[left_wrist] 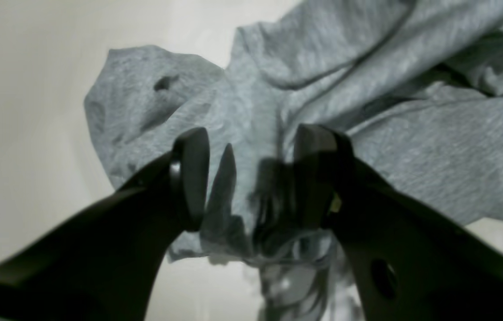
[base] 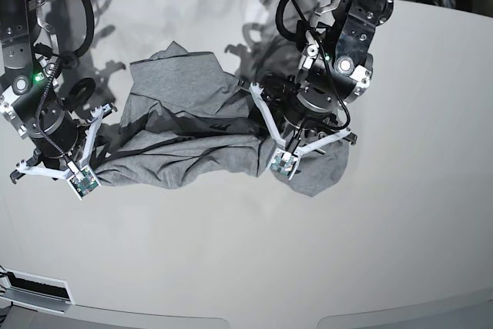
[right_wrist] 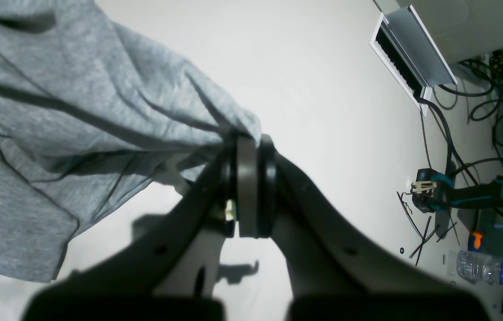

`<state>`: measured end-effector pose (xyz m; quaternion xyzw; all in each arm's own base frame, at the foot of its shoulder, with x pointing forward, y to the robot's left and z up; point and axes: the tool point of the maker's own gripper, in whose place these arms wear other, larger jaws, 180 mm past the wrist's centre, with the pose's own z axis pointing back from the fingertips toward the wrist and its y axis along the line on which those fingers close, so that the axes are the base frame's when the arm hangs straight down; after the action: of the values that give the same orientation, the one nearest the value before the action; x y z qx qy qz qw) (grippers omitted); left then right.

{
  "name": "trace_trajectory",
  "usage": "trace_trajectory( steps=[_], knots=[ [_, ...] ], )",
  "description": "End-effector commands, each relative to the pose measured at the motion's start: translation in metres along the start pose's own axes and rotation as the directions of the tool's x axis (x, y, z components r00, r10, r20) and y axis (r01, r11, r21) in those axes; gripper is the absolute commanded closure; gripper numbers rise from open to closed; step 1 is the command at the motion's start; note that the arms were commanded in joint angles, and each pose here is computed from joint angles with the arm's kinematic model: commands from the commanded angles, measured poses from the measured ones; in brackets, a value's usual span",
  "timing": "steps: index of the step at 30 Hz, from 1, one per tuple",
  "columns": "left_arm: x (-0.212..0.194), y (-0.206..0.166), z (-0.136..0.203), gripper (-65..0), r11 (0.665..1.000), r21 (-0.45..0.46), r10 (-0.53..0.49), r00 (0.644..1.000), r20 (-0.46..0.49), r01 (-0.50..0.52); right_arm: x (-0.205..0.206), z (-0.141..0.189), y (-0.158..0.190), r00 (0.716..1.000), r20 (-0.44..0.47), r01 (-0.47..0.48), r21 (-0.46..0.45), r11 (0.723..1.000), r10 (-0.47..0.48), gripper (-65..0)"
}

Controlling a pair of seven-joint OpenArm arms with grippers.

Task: Layout the t-shirt on the table in an organized manner, then fold the t-shirt properly
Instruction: 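Grasp a shirt edge with the left gripper and pull it outward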

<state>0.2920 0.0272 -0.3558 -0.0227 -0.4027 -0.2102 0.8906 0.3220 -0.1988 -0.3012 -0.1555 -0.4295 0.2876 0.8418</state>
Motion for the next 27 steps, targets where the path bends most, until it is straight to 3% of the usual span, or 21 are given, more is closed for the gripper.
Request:
trace_trajectory(
  steps=[1,11,12,13,15,23,27],
  knots=[
    [0.011,0.003,0.003,-31.6,1.000,0.017,0.005,0.999,0.044,-0.005,0.009,0.002,-0.012,0.999,0.031,-0.013,-0.034,0.999,0.014,0.0],
    [-0.010,0.001,0.008,-30.8,0.997,0.052,0.061,0.998,0.034,-0.063,0.009,0.002,-0.012,1.000,0.028,-0.012,-0.034,0.999,0.013,0.0],
    [-0.012,0.003,0.008,-27.6,0.995,0.065,0.073,0.997,0.036,-0.075,0.009,0.002,-0.012,1.000,0.028,-0.012,-0.034,0.999,0.013,0.0],
    [-0.013,0.008,0.009,-20.2,0.992,0.093,0.085,0.996,0.037,-0.089,0.009,0.002,-0.012,1.000,0.028,-0.012,-0.034,0.999,0.013,0.0],
    [-0.014,0.020,0.011,0.0,0.982,0.162,0.086,0.995,0.043,-0.092,0.009,0.002,-0.012,1.000,0.028,-0.012,-0.034,0.999,0.013,0.0],
    [-0.001,0.046,0.022,0.0,0.951,0.308,-0.043,0.997,0.072,0.019,0.009,0.002,-0.012,1.000,0.029,-0.012,-0.034,0.999,0.013,0.0],
    [0.014,0.053,0.034,0.0,0.948,0.317,-0.055,0.991,0.123,0.013,0.009,0.002,-0.012,0.999,0.030,-0.012,-0.034,0.999,0.013,0.0]
  ],
)
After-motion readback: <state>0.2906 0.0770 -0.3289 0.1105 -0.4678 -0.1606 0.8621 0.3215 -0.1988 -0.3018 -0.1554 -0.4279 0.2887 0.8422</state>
